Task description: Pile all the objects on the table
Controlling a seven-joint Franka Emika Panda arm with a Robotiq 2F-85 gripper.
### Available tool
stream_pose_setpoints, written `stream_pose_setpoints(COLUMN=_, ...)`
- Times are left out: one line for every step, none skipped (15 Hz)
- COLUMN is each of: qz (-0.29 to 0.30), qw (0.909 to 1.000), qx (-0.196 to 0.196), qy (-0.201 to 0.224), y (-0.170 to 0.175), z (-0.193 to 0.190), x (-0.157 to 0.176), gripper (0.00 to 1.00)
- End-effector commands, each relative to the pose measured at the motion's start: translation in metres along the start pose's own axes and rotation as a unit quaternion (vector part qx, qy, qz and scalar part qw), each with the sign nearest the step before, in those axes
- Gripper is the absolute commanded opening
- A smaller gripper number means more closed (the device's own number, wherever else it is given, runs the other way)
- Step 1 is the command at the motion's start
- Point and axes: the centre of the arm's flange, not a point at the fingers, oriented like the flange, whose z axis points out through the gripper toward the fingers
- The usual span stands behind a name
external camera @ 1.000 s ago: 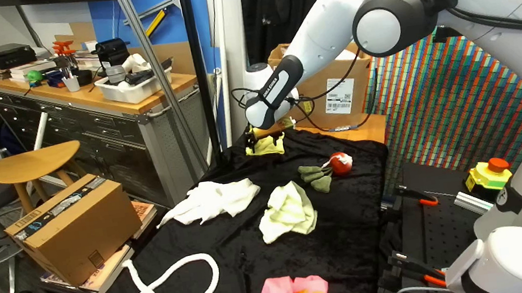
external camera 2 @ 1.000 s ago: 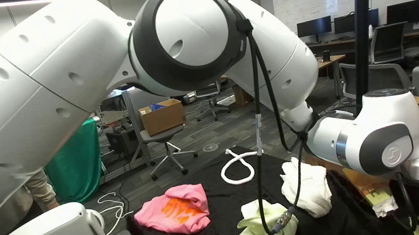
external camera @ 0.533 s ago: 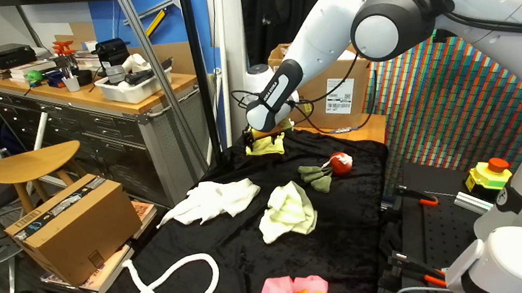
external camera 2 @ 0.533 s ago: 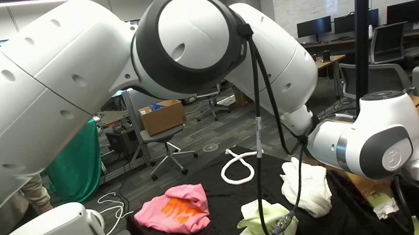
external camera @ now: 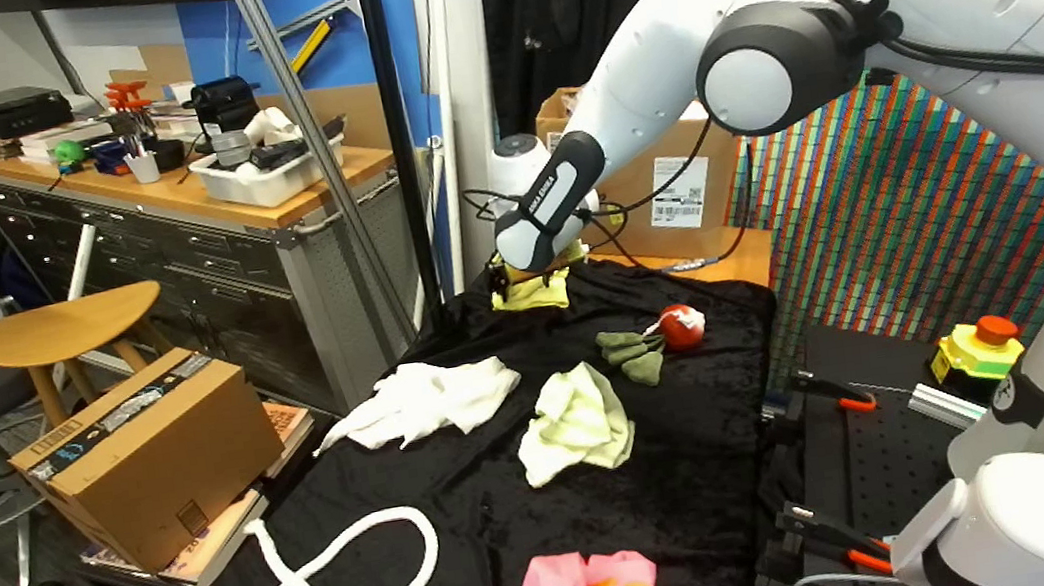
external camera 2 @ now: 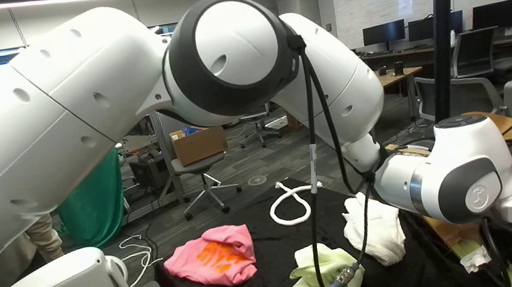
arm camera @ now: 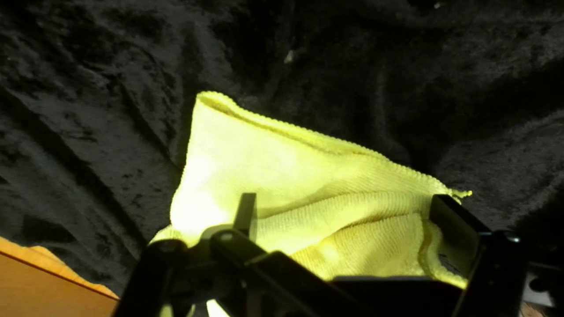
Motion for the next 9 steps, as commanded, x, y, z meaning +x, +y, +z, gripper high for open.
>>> stream_pose_setpoints(qz=-0.017, qw=0.9995, qx=-0.01, qy=0.023, y=-0.0038, z=0.0032, x=0.0036, gripper=1.0)
stream_pose_setpoints(qz=-0.024, qw=0.9994, qx=-0.011, qy=0.021, y=-0.0037, z=0.0032, x=0.0024, gripper=1.0)
stream_pose_setpoints(qz=-0.031, qw=0.9993, qx=-0.014, qy=0.017, y=-0.0036, z=0.003, x=0.0015, gripper=1.0)
stream_pose_setpoints(qz=-0.039, qw=0.9991, qx=-0.01, qy=0.016, y=-0.0039, z=0.0024, x=0.0008, gripper=1.0)
stream_pose_setpoints(qz=-0.044, qw=0.9989, qx=-0.008, qy=0.012, y=-0.0039, z=0.0018, x=0.0, gripper=1.0)
stream_pose_setpoints(qz=-0.05, qw=0.9986, qx=-0.01, qy=0.014, y=-0.004, z=0.0024, x=0.0, gripper=1.0)
stream_pose_setpoints(qz=-0.055, qw=0.9983, qx=-0.009, qy=0.016, y=-0.0038, z=0.0031, x=0.0002, gripper=1.0)
stream_pose_setpoints(qz=-0.058, qw=0.9981, qx=-0.011, qy=0.019, y=-0.0037, z=0.0044, x=0.0008, gripper=1.0)
stream_pose_setpoints(qz=-0.061, qw=0.9979, qx=-0.012, qy=0.018, y=-0.0037, z=0.0049, x=0.0007, gripper=1.0)
